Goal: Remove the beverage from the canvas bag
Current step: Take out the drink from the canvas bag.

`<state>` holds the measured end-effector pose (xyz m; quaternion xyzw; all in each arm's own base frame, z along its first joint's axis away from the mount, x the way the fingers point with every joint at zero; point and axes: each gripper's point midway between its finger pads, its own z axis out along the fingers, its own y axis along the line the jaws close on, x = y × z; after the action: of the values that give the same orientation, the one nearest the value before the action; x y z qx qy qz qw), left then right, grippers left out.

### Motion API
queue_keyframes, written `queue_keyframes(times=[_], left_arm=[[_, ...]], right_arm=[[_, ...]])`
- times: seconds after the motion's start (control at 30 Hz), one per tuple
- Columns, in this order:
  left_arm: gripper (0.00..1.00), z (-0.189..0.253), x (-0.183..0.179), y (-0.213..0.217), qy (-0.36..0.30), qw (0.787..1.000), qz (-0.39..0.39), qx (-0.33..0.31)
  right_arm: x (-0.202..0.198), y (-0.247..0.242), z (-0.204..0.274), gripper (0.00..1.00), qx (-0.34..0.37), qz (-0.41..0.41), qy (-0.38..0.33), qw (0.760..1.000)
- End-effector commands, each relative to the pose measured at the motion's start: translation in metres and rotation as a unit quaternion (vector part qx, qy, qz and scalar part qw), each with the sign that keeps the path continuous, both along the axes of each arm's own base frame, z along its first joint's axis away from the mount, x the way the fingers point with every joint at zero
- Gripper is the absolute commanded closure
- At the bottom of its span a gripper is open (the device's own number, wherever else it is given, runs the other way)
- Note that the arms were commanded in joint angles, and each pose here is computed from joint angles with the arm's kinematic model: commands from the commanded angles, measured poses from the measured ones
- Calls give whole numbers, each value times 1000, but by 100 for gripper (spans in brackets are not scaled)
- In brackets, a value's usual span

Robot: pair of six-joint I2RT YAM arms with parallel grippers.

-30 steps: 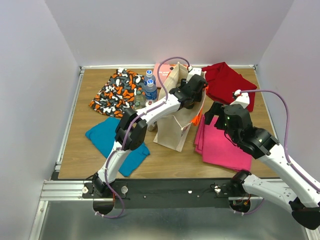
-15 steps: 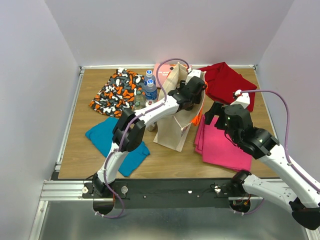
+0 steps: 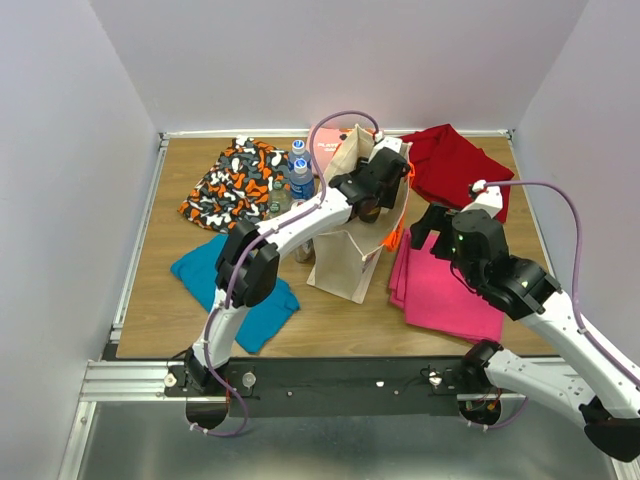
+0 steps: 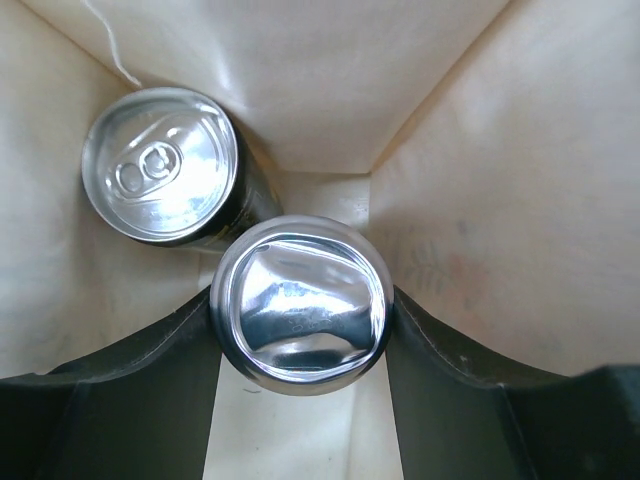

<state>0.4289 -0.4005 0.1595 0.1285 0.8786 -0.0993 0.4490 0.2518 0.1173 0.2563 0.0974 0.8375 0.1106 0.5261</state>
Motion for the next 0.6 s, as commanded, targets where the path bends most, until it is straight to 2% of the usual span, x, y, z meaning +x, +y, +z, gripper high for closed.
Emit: queue_keyframes(times=[0.0,0.57], left_arm=[[100,105,-1,-7,-80,994,-22,-67],[100,143,-20,-7,-78,992,-72,-74]], right_arm=[[0,-2,4,0,11,-7,-11,1000],[-2,-2,4,0,17,-4,-13,1000]])
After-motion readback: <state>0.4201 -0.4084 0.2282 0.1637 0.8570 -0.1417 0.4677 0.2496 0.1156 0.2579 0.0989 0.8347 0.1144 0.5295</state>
